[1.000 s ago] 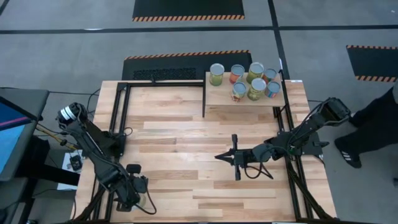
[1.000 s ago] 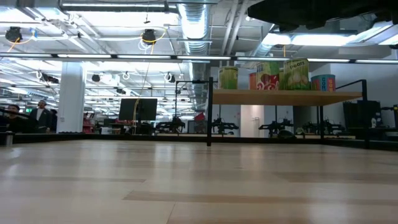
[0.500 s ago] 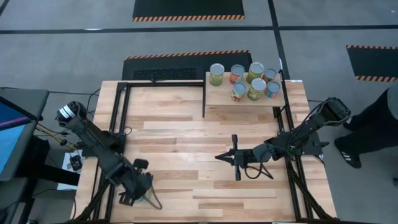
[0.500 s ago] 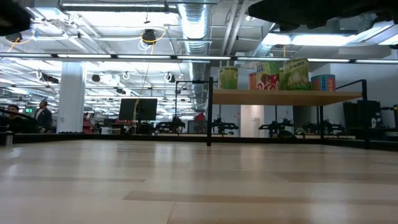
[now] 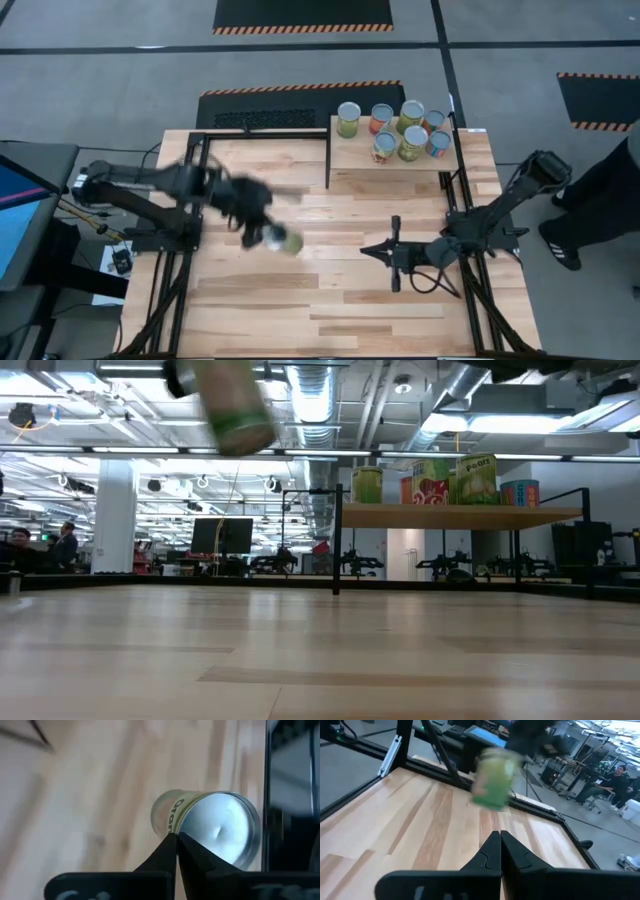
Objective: Pick and place cans onto a shelf
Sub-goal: Put the large canned oranges on the shelf and aligned with the large canned oranges
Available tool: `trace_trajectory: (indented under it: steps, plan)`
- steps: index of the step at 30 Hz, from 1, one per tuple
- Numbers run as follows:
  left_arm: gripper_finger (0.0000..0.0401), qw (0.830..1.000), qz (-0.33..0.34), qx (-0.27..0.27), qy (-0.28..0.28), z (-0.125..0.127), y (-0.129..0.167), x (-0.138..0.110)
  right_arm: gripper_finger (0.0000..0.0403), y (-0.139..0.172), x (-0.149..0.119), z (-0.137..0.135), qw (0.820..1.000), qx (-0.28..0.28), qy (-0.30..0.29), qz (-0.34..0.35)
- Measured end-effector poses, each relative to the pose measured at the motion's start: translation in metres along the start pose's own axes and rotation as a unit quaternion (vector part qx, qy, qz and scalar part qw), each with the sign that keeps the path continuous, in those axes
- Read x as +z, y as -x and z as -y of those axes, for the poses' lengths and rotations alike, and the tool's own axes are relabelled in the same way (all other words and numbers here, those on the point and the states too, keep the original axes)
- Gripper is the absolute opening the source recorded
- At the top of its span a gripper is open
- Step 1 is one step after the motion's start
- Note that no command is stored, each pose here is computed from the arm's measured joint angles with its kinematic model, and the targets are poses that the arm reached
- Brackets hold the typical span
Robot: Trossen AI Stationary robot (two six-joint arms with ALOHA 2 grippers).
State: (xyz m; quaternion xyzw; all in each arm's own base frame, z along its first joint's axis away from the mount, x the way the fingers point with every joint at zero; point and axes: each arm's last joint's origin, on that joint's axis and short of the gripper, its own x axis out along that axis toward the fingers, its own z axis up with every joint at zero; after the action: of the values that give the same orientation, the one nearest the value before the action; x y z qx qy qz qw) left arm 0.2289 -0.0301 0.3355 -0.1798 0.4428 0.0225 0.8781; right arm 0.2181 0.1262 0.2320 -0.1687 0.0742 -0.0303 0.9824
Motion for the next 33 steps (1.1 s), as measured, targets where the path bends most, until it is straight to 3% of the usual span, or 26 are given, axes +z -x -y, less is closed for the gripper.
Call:
trace_trajectory:
  steps: [4,9,14,19,26,29,33]
  plan:
    - [0.0,0.995,0.077,0.039,0.039,-0.033,0.03,0.051,0.001,0.005,0.003,0.0,1.0,0.001,-0.002,0.003]
    - [0.0,0.989,0.111,0.043,0.085,-0.078,0.046,0.109,0.001,0.005,0.001,-0.001,1.0,0.003,-0.008,-0.004]
    - [0.0,0.99,0.1,0.04,0.093,-0.11,0.033,0.162,0.001,0.004,-0.002,0.0,1.0,0.001,-0.015,-0.018]
    - [0.0,0.993,0.071,0.04,0.084,-0.127,0.005,0.202,0.0011,0.003,-0.003,0.001,1.0,-0.002,-0.014,-0.024]
    - [0.0,0.992,0.051,0.025,0.114,-0.155,-0.041,0.215,0.0011,0.004,-0.004,0.0,0.999,0.003,-0.016,-0.027]
    - [0.0,0.99,0.043,0.064,0.118,-0.164,-0.052,0.216,0.0011,0.004,-0.005,0.0,0.999,0.004,-0.02,-0.031]
    - [0.0,0.99,0.065,0.071,0.104,-0.163,-0.056,0.221,0.0011,0.004,-0.005,0.0,0.999,0.004,-0.023,-0.031]
